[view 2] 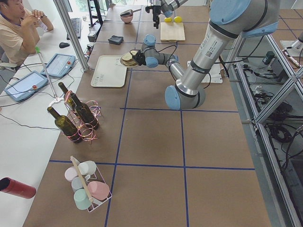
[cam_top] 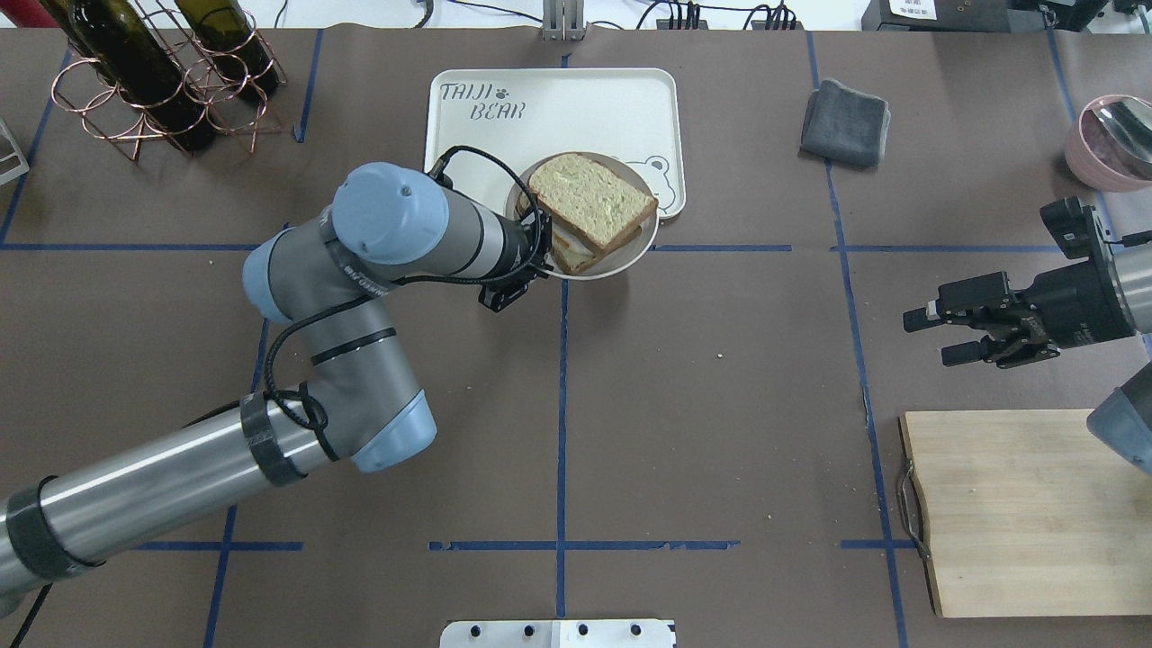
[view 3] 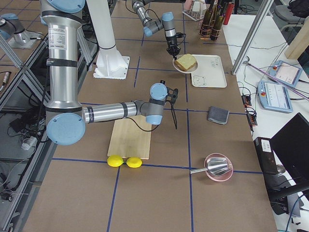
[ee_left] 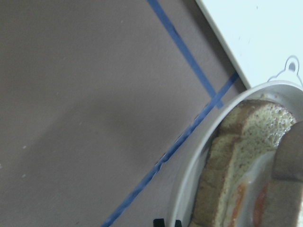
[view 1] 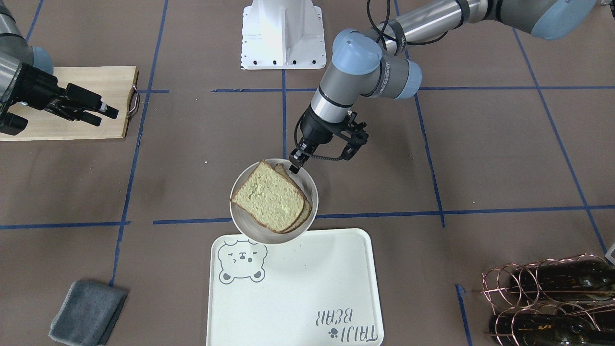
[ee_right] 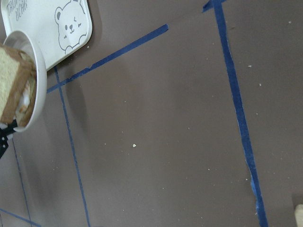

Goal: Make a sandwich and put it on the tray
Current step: 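Lift the plate with the left gripper and carry it onto the bear tray, then lower the plate onto the tray and open the left gripper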

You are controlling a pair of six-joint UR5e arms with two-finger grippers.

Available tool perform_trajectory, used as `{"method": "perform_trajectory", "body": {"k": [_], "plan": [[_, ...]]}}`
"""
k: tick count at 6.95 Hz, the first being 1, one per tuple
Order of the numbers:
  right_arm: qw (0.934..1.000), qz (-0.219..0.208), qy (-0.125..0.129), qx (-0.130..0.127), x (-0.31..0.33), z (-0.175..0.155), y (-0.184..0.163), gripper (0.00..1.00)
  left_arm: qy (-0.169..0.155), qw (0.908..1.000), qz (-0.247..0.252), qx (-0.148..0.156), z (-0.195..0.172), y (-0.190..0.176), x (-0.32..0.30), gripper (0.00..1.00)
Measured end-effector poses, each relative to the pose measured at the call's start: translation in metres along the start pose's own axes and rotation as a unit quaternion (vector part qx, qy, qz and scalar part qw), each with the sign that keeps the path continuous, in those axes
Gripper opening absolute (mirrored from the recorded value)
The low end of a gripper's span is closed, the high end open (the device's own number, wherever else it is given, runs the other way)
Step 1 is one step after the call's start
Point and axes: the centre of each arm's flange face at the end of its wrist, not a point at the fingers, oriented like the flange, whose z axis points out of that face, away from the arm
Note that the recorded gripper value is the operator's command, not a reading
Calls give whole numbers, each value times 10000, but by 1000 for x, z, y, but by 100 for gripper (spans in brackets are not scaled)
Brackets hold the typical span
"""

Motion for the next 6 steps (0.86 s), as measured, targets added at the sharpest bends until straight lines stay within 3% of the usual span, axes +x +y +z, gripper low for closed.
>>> {"method": "perform_trajectory", "body": {"k": [3,6], "plan": [[10000,18,13,0,4,-1,1,100,139,9970,-680,349,57,-49,64,0],[10000,19,13,0,4,-2,1,100,243,9968,-661,374,82,-75,73,0]]}}
